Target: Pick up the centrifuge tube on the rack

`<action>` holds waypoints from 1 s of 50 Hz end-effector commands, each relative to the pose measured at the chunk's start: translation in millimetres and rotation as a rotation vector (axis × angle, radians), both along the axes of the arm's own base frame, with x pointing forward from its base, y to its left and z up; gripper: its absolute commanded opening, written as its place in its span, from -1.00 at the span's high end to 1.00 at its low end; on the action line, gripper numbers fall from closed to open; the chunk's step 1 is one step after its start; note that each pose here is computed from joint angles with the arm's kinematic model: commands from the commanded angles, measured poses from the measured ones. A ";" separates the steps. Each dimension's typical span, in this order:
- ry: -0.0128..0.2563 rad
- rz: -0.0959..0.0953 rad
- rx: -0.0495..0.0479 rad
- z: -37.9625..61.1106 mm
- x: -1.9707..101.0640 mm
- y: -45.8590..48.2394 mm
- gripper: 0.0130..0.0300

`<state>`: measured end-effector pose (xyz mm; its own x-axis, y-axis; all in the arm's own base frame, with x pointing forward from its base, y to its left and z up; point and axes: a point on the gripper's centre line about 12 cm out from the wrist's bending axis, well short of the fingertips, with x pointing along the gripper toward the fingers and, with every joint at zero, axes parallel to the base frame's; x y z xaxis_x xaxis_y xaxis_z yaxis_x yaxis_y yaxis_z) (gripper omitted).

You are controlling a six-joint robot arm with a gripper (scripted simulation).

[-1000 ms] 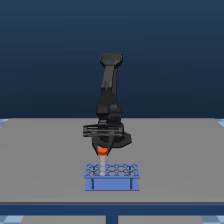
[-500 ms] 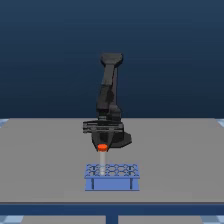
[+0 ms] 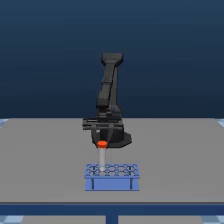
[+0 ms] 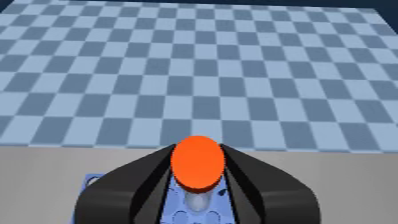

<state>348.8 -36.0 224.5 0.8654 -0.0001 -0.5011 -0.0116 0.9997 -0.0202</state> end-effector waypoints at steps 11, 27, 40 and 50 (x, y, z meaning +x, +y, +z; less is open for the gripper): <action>0.000 -0.012 0.0200 8.3 0.1 -0.1 1.00; 0.000 -0.012 0.0200 17.8 0.1 -0.1 1.00; 0.000 -0.012 0.0200 27.4 0.1 -0.1 1.00; 0.000 -0.012 0.0200 33.0 0.1 -0.1 1.00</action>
